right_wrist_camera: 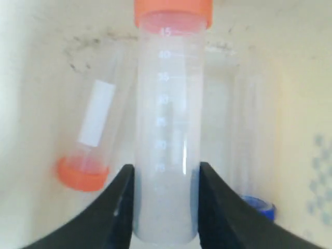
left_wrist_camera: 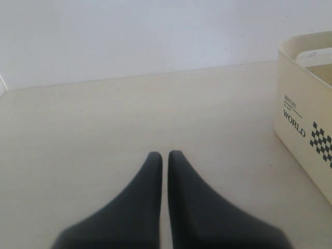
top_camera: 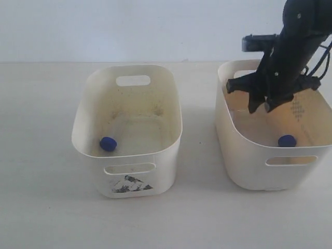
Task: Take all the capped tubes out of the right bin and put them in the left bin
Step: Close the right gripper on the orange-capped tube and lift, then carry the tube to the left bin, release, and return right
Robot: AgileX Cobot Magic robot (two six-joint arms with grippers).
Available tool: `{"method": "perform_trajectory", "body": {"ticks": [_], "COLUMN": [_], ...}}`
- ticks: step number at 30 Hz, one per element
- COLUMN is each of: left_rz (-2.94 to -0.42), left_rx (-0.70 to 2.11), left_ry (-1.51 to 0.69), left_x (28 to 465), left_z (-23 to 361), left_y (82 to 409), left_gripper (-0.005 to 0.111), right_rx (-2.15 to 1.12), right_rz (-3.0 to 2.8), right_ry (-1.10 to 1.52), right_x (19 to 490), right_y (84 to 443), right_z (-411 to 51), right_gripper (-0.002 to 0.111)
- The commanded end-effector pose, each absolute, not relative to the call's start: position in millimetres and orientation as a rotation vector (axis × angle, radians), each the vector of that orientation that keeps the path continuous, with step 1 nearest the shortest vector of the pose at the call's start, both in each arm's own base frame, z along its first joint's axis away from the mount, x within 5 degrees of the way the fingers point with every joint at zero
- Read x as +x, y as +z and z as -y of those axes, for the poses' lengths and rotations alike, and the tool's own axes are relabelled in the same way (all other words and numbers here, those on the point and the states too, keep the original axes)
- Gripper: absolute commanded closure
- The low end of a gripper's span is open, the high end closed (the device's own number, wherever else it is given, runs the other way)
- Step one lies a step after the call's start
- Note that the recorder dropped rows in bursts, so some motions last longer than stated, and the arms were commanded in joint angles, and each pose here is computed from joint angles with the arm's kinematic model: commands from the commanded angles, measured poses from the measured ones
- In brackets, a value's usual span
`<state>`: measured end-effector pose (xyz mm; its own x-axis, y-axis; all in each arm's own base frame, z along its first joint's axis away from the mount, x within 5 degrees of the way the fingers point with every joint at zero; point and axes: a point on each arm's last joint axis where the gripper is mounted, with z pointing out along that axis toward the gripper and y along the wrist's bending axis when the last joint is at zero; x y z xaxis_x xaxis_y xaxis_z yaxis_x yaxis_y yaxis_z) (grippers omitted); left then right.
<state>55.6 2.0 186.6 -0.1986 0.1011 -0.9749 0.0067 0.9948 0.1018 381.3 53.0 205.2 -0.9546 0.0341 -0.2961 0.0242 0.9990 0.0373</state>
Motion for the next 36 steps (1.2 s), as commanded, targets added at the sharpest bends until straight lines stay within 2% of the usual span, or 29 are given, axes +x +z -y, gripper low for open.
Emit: {"method": "perform_trajectory", "body": {"ticks": [1,5,8,15,20,25,32,34,36], "left_rz": [-1.75,-1.75,-1.75,-1.75,-1.75,-1.75,-1.75,-1.75,-1.75], "left_rx": [0.065,0.065,0.065,0.065,0.065,0.065,0.065,0.065,0.065], "left_ry": [0.071,0.071,0.071,0.071,0.071,0.071,0.071,0.071,0.071], "left_x": [56,56,56,56,56,56,56,56,56], "left_z": [-2,-2,-2,-2,-2,-2,-2,-2,-2], "left_y": [189,189,189,189,189,189,189,189,189], "left_gripper": [0.102,0.102,0.102,0.102,0.102,0.102,0.102,0.102,0.102], "right_rx": [-0.005,-0.025,-0.049,-0.078,-0.221,-0.358,-0.366,-0.369,-0.386], "right_rz": [-2.689,-2.566,-2.494,-2.462,-2.398,-2.32,-2.382,-2.432,-2.476], "right_ry": [0.065,0.166,0.257,0.366,0.61,0.658,0.692,0.698,0.692], "right_x": [370,348,335,321,313,308,322,325,327], "right_y": [255,304,327,344,351,347,304,287,271], "right_z": [-51,-53,-57,-63,-103,-155,-199,-209,-217], "right_gripper": [0.108,0.108,0.108,0.108,0.108,0.108,0.107,0.1,0.087]}}
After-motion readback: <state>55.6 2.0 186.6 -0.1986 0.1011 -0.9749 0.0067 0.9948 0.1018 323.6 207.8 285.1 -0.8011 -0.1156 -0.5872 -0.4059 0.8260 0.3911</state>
